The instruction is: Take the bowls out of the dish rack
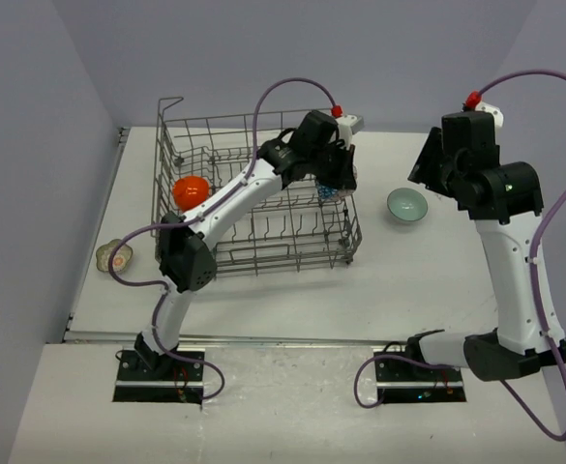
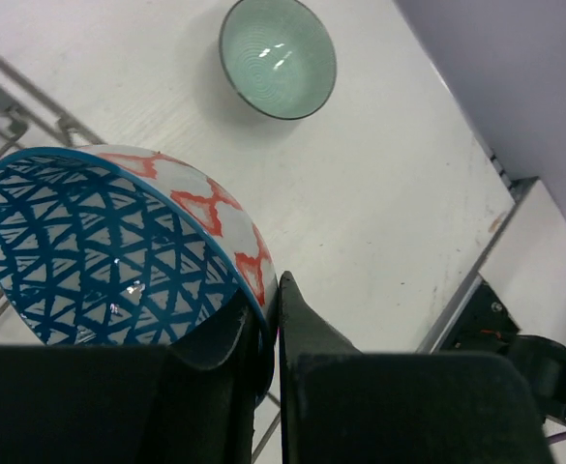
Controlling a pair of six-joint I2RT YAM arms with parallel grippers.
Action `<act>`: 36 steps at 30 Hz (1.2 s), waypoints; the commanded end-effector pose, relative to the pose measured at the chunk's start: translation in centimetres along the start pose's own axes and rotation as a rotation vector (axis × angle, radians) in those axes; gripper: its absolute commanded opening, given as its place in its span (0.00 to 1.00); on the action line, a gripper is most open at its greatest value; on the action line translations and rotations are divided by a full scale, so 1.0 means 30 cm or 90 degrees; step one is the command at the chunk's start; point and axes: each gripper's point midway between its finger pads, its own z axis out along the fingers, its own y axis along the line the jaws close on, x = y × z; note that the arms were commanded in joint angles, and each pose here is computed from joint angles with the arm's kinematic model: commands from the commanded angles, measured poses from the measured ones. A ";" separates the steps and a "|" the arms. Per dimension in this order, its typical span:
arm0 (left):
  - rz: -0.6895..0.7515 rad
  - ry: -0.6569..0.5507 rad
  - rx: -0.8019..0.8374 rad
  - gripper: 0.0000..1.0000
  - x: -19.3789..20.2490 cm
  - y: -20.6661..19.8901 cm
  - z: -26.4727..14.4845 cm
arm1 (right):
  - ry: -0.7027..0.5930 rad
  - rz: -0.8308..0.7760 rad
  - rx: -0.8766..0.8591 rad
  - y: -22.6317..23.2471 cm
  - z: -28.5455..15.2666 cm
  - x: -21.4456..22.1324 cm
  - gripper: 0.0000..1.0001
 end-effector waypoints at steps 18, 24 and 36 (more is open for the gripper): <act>-0.066 -0.120 -0.507 0.00 -0.019 0.493 -0.813 | 0.119 -0.077 -0.186 0.310 0.088 0.053 0.61; -0.128 -0.127 -0.663 0.00 0.079 0.637 -1.073 | 0.133 -0.105 -0.205 0.381 0.109 0.075 0.61; -0.220 -0.201 -0.587 0.00 0.090 0.798 -1.181 | 0.159 -0.136 -0.229 0.445 0.134 0.112 0.61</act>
